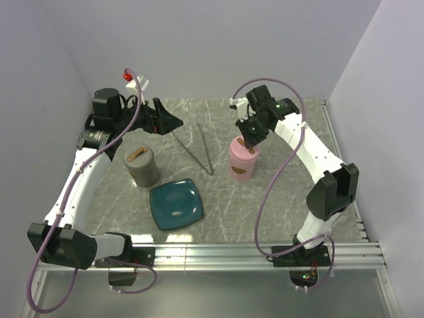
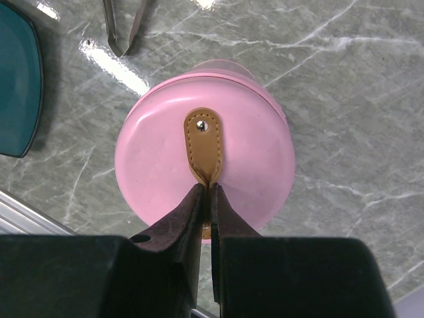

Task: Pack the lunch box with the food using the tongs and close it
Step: Close the box lid on the packing box.

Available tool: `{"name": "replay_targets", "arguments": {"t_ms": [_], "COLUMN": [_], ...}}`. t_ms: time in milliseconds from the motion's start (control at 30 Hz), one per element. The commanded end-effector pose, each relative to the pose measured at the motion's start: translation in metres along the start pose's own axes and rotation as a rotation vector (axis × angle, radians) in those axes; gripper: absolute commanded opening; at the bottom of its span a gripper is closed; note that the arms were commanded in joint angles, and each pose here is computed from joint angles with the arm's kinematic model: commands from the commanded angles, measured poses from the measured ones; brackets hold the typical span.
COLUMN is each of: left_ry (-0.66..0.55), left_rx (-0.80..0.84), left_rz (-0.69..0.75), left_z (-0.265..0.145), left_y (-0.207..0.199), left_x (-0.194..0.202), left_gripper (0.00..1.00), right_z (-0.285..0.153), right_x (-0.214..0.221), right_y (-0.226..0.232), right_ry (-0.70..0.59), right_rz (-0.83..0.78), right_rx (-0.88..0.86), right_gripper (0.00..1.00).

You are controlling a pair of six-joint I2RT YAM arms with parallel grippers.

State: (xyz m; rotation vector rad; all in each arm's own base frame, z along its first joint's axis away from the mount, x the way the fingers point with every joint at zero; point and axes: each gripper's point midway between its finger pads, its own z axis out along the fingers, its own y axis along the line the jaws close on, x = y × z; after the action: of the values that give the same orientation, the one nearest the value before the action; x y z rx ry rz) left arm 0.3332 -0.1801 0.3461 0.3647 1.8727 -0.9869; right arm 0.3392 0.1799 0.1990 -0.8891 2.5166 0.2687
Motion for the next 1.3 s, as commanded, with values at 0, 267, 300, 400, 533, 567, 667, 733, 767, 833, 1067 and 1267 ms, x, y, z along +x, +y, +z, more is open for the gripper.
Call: {"name": "replay_targets", "arguments": {"t_ms": [0, 267, 300, 400, 533, 567, 667, 733, 767, 833, 1067, 1267], "left_ry": [-0.032, -0.033, -0.031, -0.03, -0.03, -0.03, -0.027, -0.028, -0.028, -0.026, -0.008, 0.011], "left_rx": [0.023, 0.022, 0.026, 0.024, 0.022, 0.022, 0.02, 0.02, 0.021, 0.021, 0.016, 0.026], "left_rz": [0.021, 0.02, 0.017, 0.021, 0.02, 0.018, 0.019, 0.021, 0.021, 0.02, 0.016, -0.029], "left_z": [-0.007, -0.008, -0.008, -0.008, -0.008, -0.008, -0.008, -0.009, -0.009, -0.009, -0.009, -0.008], "left_y": [-0.01, -0.009, -0.01, -0.01, -0.01, -0.009, -0.009, -0.009, -0.01, -0.009, -0.006, -0.001], "left_x": [-0.007, -0.006, -0.005, -0.005, -0.004, -0.004, -0.002, -0.003, -0.002, -0.002, 0.006, 0.01], "left_gripper": [0.99, 1.0, 0.99, 0.99, 0.99, 0.99, 0.99, 0.99, 0.99, 1.0, 0.99, 0.99], "right_z": [0.002, 0.009, 0.011, 0.014, 0.019, 0.02, 0.025, 0.027, 0.029, 0.031, 0.04, 0.032], "right_x": [-0.004, 0.003, 0.004, 0.006, 0.009, 0.009, 0.011, 0.013, 0.014, 0.016, 0.031, 0.043], "right_y": [0.001, 0.004, 0.004, 0.003, 0.004, 0.005, 0.007, 0.011, 0.012, 0.014, 0.022, 0.038], "right_ry": [-0.011, 0.017, 0.023, 0.032, 0.046, 0.048, 0.063, 0.07, 0.078, 0.087, 0.126, 0.142], "right_rz": [-0.015, -0.02, -0.022, -0.026, -0.025, -0.029, -0.026, -0.026, -0.025, -0.025, -0.041, -0.067], "right_rx": [0.01, -0.008, -0.009, -0.006, -0.019, -0.023, -0.041, -0.071, -0.078, -0.09, -0.149, -0.236], "right_gripper": [0.0, 0.0, 0.0, 0.0, 0.0, 0.0, 0.0, 0.0, 0.0, 0.0, 0.0, 0.0]}}
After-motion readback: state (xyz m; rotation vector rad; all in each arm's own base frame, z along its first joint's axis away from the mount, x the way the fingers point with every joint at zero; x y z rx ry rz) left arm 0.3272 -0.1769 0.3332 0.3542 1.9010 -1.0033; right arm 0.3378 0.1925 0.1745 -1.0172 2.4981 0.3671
